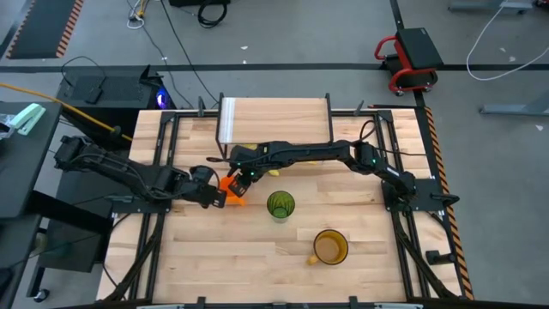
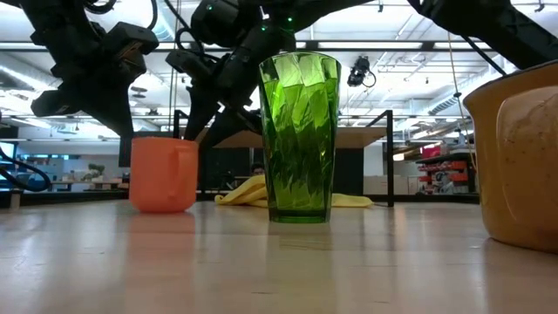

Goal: Stack small to large cups/mugs on shelf
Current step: Put the orange mug on the shelf

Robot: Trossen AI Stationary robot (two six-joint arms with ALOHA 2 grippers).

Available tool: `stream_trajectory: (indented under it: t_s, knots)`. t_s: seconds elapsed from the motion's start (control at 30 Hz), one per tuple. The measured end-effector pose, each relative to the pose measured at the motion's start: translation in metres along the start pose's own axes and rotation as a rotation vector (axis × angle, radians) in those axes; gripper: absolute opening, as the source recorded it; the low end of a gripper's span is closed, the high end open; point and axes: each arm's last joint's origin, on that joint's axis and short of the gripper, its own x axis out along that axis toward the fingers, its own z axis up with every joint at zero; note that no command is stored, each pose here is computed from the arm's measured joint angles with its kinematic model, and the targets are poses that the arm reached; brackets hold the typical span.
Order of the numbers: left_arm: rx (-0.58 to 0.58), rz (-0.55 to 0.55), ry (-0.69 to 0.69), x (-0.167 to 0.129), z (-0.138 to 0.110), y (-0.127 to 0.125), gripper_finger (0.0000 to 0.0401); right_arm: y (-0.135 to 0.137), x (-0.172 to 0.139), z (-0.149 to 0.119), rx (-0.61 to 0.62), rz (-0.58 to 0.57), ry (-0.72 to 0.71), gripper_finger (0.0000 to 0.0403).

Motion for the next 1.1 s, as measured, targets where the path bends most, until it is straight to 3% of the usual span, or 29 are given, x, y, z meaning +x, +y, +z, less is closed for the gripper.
stream_trajectory:
  t_s: [0.4, 0.67, 1.1]
  knots:
    - [0.002, 0.0, 0.0, 0.0, 0.0, 0.0, 0.0011, -0.0002, 0.0, -0.0002, 0.008, -0.007, -0.002, 0.0068]
    - [0.004, 0.0, 0.001, 0.0, 0.0, 0.0, 0.0024, -0.0004, -0.0002, 0.0001, 0.008, -0.007, -0.003, 0.0025]
    - [0.021, 0.001, 0.001, 0.0, 0.0, 0.0001, 0.0017, -0.0002, -0.0009, 0.0003, 0.003, -0.007, -0.004, 0.0014]
